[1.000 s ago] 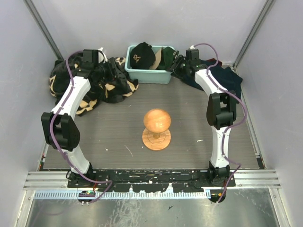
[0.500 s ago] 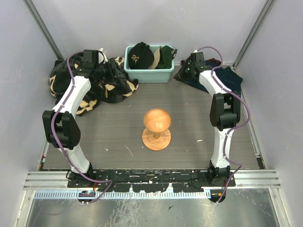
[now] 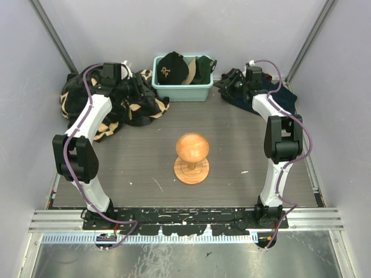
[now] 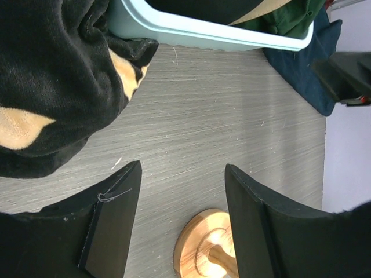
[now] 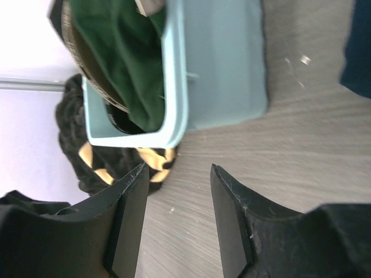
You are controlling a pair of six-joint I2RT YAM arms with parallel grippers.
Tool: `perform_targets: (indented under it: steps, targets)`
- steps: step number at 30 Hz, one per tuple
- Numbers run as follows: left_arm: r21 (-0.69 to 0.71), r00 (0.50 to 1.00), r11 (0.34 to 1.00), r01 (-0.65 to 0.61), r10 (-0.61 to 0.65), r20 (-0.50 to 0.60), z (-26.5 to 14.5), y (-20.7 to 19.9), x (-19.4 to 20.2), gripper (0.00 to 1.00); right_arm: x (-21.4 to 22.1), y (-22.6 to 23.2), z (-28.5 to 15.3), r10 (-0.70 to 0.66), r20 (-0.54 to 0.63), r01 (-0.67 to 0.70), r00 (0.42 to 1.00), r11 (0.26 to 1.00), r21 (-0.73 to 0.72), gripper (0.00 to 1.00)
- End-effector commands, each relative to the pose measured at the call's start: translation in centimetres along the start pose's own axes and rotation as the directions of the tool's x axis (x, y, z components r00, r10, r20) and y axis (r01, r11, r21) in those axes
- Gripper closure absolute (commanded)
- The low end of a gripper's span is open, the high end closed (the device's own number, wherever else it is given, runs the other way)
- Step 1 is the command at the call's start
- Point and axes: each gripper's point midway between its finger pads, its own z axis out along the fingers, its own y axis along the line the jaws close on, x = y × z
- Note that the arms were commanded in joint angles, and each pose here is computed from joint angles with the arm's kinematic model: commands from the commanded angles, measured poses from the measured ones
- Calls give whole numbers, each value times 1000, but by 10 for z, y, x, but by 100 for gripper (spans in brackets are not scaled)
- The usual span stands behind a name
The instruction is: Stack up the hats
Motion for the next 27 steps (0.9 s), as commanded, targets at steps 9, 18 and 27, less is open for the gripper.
perform_targets:
  steps: [9, 18, 27]
  targets:
    - [23, 999, 1000, -16, 15, 38, -16, -8, -6, 33, -31, 48, 35, 16, 30, -10, 999, 982, -190, 46]
    - [10, 999, 1000, -18, 17, 36, -18, -5, -4, 33, -28, 51, 51, 25, 17, -20, 1000, 976, -215, 49]
    - [4, 999, 1000, -17, 17, 34, -19, -3, -5, 33, -25, 54, 48, 38, -7, -38, 999, 976, -213, 86]
